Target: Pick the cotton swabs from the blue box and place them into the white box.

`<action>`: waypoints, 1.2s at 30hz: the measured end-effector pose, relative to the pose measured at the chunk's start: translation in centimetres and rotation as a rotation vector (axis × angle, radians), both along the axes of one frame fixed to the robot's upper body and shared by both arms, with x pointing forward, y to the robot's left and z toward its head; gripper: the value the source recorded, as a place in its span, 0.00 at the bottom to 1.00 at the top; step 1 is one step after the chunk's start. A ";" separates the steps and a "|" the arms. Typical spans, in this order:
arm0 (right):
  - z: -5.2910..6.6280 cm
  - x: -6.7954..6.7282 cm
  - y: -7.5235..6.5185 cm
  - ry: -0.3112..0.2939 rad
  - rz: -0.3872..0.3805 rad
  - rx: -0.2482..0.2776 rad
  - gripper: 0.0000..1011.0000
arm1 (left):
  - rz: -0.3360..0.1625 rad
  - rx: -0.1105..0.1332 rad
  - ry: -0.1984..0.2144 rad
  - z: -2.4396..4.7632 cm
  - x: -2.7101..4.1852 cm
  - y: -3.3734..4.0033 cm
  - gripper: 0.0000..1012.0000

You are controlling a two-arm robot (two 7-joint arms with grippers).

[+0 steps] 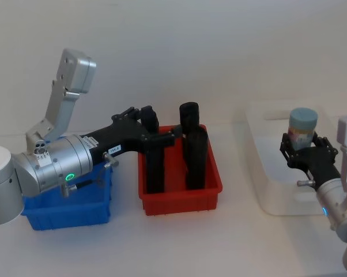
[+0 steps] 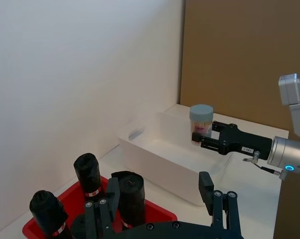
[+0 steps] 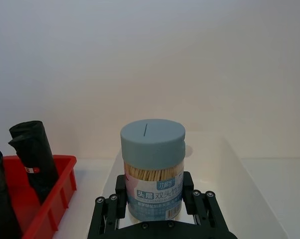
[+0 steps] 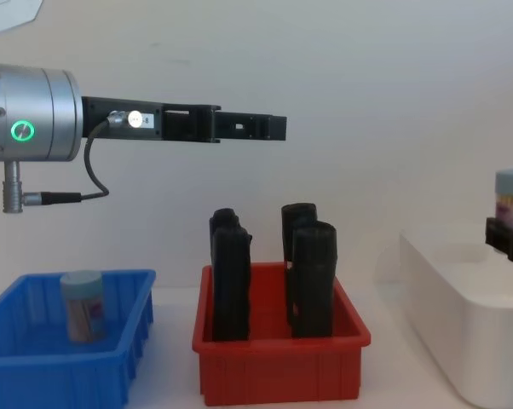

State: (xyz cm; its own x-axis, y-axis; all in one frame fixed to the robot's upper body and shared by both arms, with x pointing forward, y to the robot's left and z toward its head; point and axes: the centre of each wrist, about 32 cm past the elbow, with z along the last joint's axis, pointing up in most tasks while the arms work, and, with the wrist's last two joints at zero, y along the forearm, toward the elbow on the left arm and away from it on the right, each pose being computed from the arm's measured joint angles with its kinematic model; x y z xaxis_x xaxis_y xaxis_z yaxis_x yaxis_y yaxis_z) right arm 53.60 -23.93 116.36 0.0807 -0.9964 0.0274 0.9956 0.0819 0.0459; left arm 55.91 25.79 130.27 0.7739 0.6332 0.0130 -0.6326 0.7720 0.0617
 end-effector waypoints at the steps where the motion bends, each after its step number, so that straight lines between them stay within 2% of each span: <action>1: 0.0 0.0 0.0 0.000 0.000 0.000 0.63 | 0.000 0.000 0.000 0.00 0.00 0.00 0.99; 4: -0.3 0.7 -0.1 0.018 0.004 0.008 0.63 | 0.000 0.000 0.000 0.00 0.00 0.00 0.99; 14: -0.9 1.9 -0.2 0.042 0.015 0.026 0.64 | 0.000 0.000 0.000 0.00 0.00 0.00 0.99; 17: -1.0 2.1 -0.2 0.045 0.018 0.029 0.72 | 0.000 0.000 0.000 0.00 0.00 0.00 0.99; 18: -1.0 2.1 -0.2 0.045 0.018 0.029 0.72 | 0.000 0.000 0.000 0.00 0.00 0.00 0.99; 20: -1.1 2.2 -0.2 0.047 0.020 0.032 0.83 | 0.000 0.000 0.000 0.00 0.00 0.00 0.99; 23: -1.1 2.3 -0.2 0.047 0.022 0.033 0.88 | 0.000 0.000 0.000 0.00 0.00 0.00 0.99; 25: -1.2 2.4 -0.2 0.045 0.022 0.034 0.96 | 0.000 0.000 0.000 0.00 0.00 0.00 0.99; 27: -1.2 2.5 -0.2 0.042 0.021 0.035 0.99 | 0.000 0.000 0.000 0.00 0.00 0.00 0.99; 36: -1.3 2.4 -0.3 0.004 0.016 0.042 0.99 | 0.000 0.000 0.000 0.00 0.00 0.00 0.99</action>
State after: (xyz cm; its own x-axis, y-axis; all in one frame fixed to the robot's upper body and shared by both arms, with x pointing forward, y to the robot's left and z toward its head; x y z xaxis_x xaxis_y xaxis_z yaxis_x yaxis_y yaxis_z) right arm 56.00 -24.19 115.06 0.0969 -0.9952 -0.0147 0.9943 0.0962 0.0457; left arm 55.91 25.79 130.27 0.7740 0.6331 0.0130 -0.6325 0.7721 0.0617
